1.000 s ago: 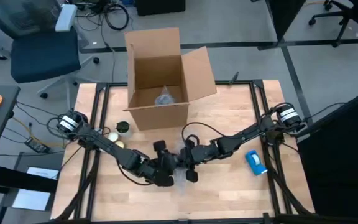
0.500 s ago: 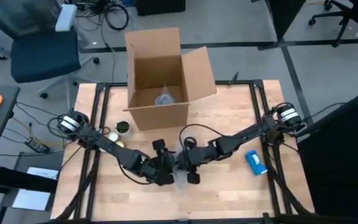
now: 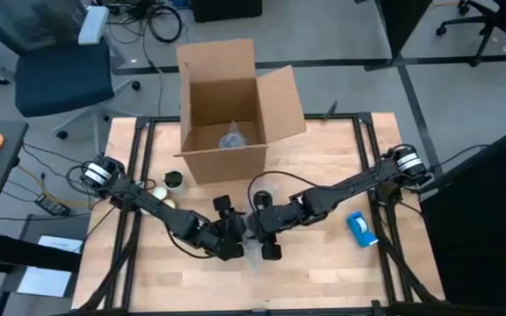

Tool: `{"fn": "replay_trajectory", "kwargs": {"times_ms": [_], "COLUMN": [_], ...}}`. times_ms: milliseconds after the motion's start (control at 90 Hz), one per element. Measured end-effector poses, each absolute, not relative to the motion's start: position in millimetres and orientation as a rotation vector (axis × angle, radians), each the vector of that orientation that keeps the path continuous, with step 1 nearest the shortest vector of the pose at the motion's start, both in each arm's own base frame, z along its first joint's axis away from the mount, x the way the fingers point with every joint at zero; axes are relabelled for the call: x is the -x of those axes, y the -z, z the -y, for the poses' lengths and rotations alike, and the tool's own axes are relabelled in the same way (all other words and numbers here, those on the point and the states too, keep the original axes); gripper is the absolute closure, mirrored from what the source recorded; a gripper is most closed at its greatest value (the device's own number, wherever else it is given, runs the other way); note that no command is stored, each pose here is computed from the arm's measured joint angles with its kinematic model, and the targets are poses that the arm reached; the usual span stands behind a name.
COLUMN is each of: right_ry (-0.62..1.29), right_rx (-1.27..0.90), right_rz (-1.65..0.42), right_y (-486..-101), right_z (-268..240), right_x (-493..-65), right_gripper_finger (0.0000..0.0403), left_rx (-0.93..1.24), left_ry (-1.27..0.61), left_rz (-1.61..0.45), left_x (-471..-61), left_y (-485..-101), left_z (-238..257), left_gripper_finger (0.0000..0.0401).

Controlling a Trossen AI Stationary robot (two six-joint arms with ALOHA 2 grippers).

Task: Wrap mug
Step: Wrap the black mug with bubble wrap

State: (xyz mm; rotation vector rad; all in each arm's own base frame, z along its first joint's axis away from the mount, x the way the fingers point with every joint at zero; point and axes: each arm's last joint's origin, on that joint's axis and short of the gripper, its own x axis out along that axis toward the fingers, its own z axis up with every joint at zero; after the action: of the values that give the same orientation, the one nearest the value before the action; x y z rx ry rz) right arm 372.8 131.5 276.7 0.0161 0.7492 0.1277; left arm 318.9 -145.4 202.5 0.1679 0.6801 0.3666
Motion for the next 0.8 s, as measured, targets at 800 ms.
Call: {"fn": "replay_trajectory", "kwargs": {"times_ms": [800], "right_ry": [-0.155], "right_rx": [-0.061], "right_rz": [-0.820], "right_y": [-249], "right_z": [-166], "right_x": [-353], "right_gripper_finger": [0.0304], "left_rx": [-0.175], "left_ry": [-0.365], "left_rz": [-0.586], "left_x": [-330], "left_y": [-209], "left_z": [142], "left_gripper_finger": [0.0229]}}
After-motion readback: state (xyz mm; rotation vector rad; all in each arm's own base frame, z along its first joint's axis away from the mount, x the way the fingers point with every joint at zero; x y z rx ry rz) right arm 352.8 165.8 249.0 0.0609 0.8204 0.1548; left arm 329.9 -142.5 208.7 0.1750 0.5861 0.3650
